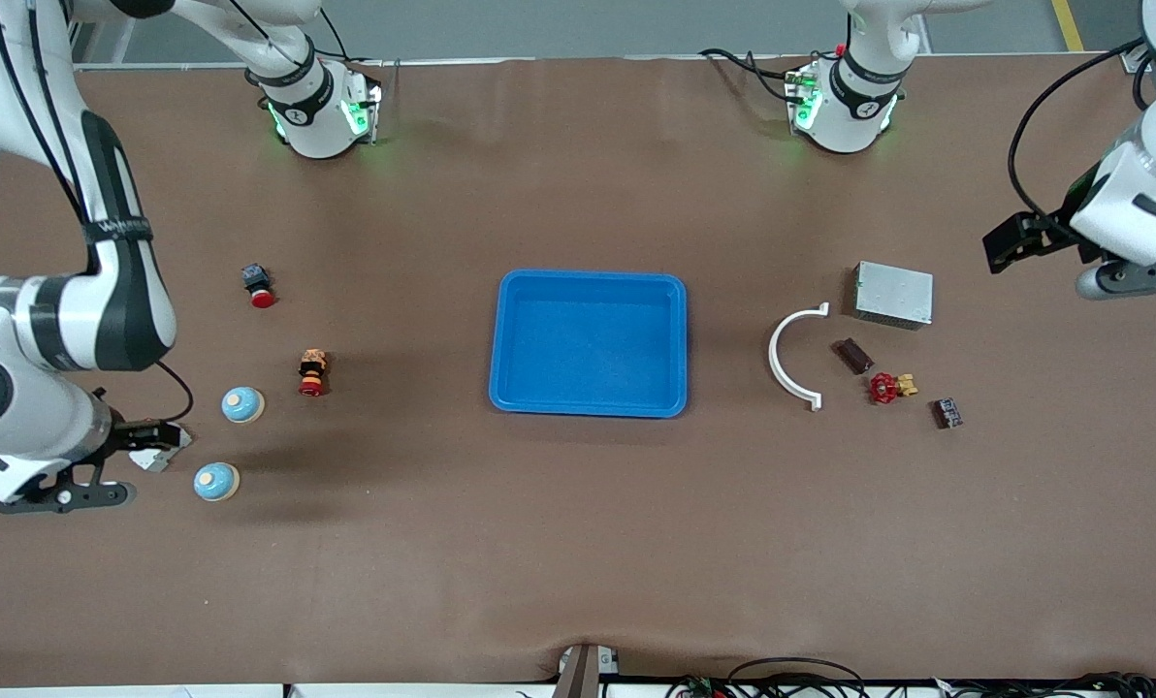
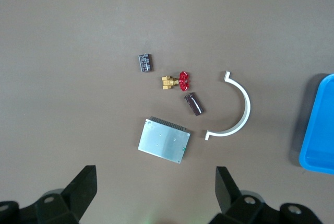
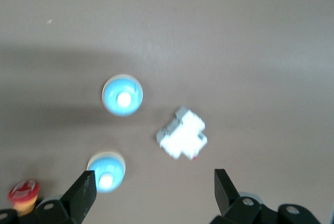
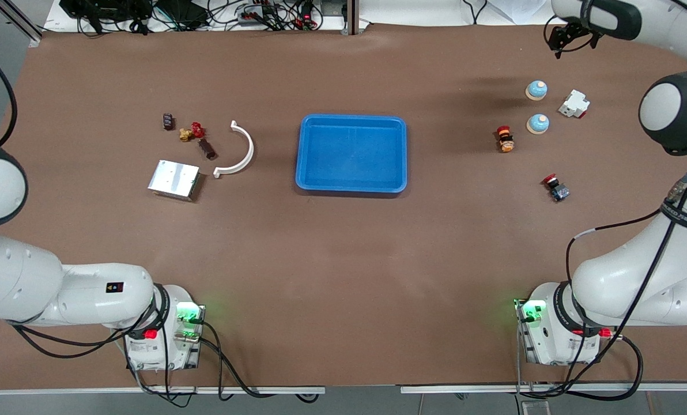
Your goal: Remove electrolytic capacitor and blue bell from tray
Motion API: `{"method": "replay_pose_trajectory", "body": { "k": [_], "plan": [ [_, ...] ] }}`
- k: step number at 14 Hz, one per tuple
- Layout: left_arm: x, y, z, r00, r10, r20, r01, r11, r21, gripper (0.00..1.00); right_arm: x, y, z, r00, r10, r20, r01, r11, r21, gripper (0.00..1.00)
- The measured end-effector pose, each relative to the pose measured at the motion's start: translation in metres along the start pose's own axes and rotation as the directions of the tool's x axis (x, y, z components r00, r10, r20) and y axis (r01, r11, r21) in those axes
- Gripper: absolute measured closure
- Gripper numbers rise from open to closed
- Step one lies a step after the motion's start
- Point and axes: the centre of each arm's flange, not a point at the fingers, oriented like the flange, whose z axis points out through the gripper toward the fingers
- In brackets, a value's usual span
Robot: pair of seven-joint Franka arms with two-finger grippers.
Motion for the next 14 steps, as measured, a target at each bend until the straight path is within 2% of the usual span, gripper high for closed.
{"method": "replay_pose_trajectory", "body": {
  "k": [3, 7, 14],
  "plan": [
    [-0.019, 0.0, -0.008, 1.0, 0.0, -0.01, -0.001, 1.0, -0.013, 0.0, -0.031, 0.002, -0.065, 0.999, 0.044, 0.027, -0.046, 0.992, 0.116, 0.0],
    [-0.027, 0.005, -0.014, 1.0, 0.001, -0.012, -0.001, 0.998, -0.066, 0.0, -0.073, 0.013, -0.141, 0.997, 0.078, 0.003, -0.077, 0.979, 0.19, 0.0],
    [-0.032, 0.007, -0.024, 1.0, 0.004, -0.021, -0.006, 0.998, -0.07, 0.0, -0.119, 0.029, -0.208, 0.993, 0.111, -0.05, -0.099, 0.975, 0.2, 0.0]
  ]
}}
